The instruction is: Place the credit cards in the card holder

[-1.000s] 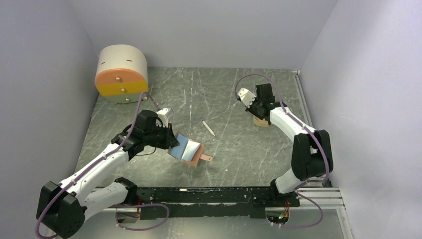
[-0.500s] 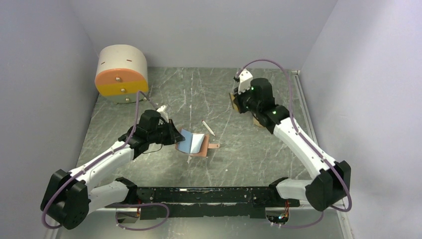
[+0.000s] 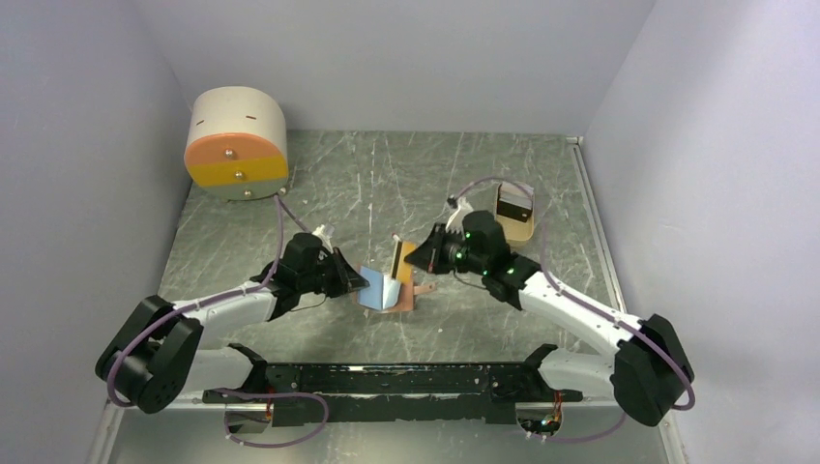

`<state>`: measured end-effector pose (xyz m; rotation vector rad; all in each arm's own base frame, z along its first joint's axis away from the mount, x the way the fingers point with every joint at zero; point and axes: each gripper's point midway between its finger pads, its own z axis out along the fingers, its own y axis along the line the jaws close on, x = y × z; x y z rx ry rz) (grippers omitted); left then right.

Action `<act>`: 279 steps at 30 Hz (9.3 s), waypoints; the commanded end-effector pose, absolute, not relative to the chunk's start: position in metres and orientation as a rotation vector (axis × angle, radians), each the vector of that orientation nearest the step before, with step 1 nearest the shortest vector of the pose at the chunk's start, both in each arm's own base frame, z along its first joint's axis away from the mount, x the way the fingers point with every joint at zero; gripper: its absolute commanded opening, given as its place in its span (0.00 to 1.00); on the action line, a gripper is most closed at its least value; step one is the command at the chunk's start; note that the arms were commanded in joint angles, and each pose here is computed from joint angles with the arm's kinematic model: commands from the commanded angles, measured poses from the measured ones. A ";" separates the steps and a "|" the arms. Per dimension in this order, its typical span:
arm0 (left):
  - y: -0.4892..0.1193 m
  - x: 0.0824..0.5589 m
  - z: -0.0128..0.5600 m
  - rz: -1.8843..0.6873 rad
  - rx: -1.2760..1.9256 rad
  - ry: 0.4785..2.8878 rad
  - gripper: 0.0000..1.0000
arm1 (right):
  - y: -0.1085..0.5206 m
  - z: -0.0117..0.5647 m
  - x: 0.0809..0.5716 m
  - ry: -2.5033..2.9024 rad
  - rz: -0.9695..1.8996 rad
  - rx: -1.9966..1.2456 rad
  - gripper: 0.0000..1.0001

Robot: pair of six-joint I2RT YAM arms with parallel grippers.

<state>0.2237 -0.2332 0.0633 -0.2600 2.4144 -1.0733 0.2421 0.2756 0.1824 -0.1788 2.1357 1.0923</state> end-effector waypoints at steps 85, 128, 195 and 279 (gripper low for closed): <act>-0.219 0.170 0.022 -1.078 -0.195 2.480 0.09 | 0.298 0.011 0.175 2.516 1.239 -0.143 0.00; -0.227 0.168 0.035 -1.164 -0.177 2.451 0.09 | 0.296 0.017 0.187 2.618 1.000 -0.110 0.43; -0.235 0.165 0.070 -1.295 -0.163 2.351 0.25 | 0.336 0.033 0.152 2.532 1.155 -0.108 0.30; -0.252 0.156 0.082 -1.498 -0.048 2.216 0.11 | 0.319 0.004 0.166 2.550 0.968 -0.173 0.11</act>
